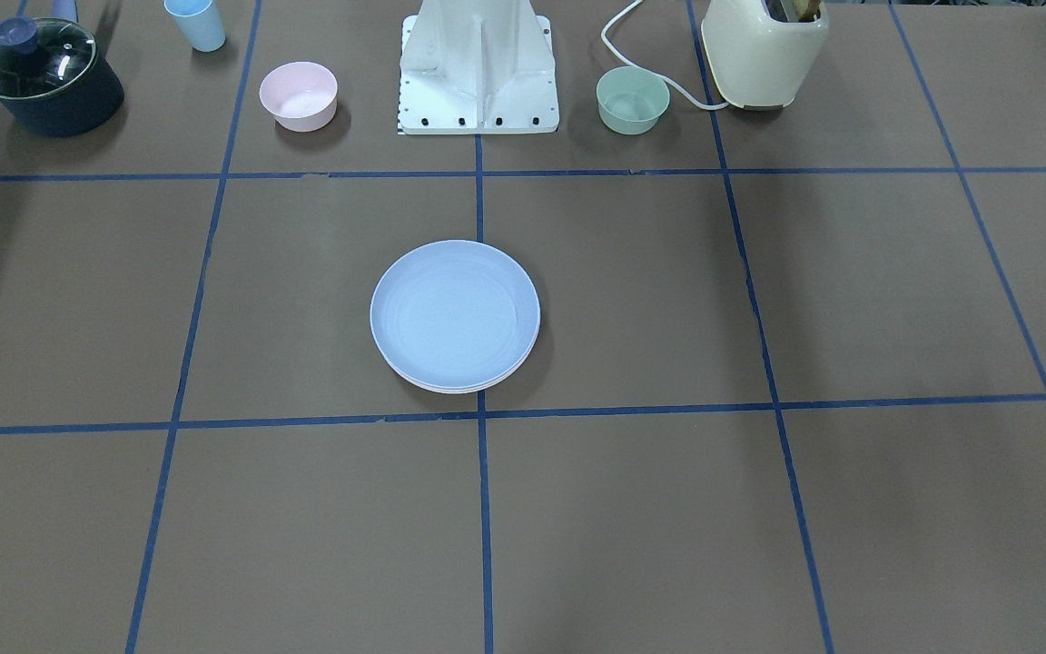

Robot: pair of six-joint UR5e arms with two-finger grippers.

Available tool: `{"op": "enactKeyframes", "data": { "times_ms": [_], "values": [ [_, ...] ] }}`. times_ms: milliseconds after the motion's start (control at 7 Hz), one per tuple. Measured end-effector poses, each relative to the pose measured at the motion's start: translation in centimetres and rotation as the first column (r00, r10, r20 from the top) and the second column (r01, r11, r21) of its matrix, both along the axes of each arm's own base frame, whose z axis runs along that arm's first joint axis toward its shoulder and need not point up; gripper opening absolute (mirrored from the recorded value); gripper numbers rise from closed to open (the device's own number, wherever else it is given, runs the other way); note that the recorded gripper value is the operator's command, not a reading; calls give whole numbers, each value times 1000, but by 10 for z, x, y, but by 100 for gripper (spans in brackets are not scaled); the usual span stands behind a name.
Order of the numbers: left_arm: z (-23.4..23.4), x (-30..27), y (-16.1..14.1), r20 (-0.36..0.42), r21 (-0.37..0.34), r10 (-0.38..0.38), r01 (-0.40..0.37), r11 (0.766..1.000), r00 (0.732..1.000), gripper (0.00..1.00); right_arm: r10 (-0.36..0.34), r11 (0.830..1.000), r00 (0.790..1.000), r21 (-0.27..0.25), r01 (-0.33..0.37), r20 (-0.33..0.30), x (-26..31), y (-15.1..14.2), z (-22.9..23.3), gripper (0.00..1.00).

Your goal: Stack three plates with pink and blue

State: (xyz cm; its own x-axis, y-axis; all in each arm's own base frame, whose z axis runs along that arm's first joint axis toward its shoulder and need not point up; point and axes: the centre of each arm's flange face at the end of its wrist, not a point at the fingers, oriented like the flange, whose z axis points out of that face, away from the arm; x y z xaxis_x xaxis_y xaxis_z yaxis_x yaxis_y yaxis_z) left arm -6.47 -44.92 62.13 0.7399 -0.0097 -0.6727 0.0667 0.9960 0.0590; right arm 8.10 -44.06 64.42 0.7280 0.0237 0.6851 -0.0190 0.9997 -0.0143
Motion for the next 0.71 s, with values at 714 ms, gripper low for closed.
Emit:
{"op": "enactKeyframes", "data": {
  "times_ms": [714],
  "values": [
    [3,0,0,-1,-5,0,0,1000,1000,100,0,1000,1000,3,0,0,0,-1,0,100]
  ]
}}
